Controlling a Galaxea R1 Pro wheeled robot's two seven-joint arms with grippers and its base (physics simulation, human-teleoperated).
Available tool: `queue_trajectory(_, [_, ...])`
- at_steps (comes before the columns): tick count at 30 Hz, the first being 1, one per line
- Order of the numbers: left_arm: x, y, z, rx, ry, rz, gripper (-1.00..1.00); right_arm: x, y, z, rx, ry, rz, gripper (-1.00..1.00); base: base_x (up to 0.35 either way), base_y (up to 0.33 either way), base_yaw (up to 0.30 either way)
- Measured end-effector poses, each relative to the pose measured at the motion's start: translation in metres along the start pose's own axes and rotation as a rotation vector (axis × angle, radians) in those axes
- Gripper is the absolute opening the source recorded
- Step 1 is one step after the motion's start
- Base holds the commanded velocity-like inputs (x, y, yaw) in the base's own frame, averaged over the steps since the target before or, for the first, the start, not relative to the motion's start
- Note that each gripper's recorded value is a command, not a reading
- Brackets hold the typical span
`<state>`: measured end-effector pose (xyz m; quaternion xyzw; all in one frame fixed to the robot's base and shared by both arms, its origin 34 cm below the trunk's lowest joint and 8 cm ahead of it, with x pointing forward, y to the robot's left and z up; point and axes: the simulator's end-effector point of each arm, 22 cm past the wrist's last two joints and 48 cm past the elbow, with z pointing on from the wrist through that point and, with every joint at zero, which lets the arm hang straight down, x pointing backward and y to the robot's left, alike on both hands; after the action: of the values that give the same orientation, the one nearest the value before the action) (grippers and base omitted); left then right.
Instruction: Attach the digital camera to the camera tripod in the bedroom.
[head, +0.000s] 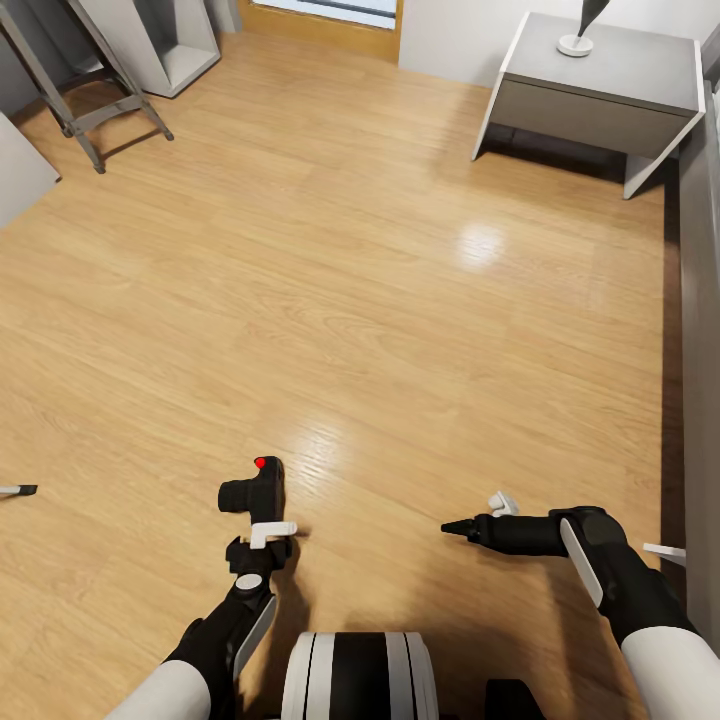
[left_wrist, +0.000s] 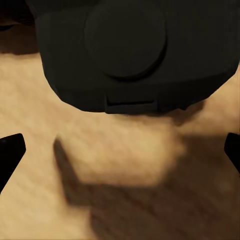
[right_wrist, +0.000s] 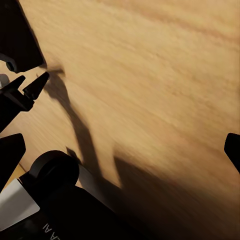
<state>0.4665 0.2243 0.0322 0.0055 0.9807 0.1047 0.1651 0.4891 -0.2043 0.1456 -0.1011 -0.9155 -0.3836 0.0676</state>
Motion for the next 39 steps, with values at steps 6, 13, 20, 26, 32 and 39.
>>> queue_trajectory(6, [-0.002, 0.000, 0.000, -0.001, -0.010, -0.004, 1.00, 0.000, 0.000, 0.000, 0.000, 0.000, 0.000, 1.00, 0.000, 0.000, 0.000])
queue_trajectory(13, [-0.005, 0.000, 0.000, -0.001, -0.020, -0.006, 1.00, 0.000, 0.000, 0.000, -0.001, 0.000, 0.000, 1.00, 0.000, 0.000, 0.000])
queue_trajectory(20, [-0.019, -0.001, -0.001, -0.001, -0.085, -0.032, 1.00, 0.000, 0.001, 0.000, -0.001, 0.000, 0.000, 1.00, 0.000, 0.000, 0.000])
queue_trajectory(26, [-0.022, -0.001, -0.002, 0.000, -0.098, -0.037, 1.00, 0.000, 0.001, 0.001, -0.001, 0.000, 0.000, 1.00, 0.000, 0.000, 0.000])
queue_trajectory(32, [-0.023, -0.001, -0.002, 0.000, -0.102, -0.039, 1.00, 0.000, 0.001, 0.001, -0.002, 0.000, 0.000, 1.00, 0.000, 0.000, 0.000])
queue_trajectory(39, [-0.023, -0.001, -0.002, 0.000, -0.104, -0.040, 1.00, 0.000, 0.001, 0.001, -0.003, 0.001, 0.001, 1.00, 0.000, 0.000, 0.000])
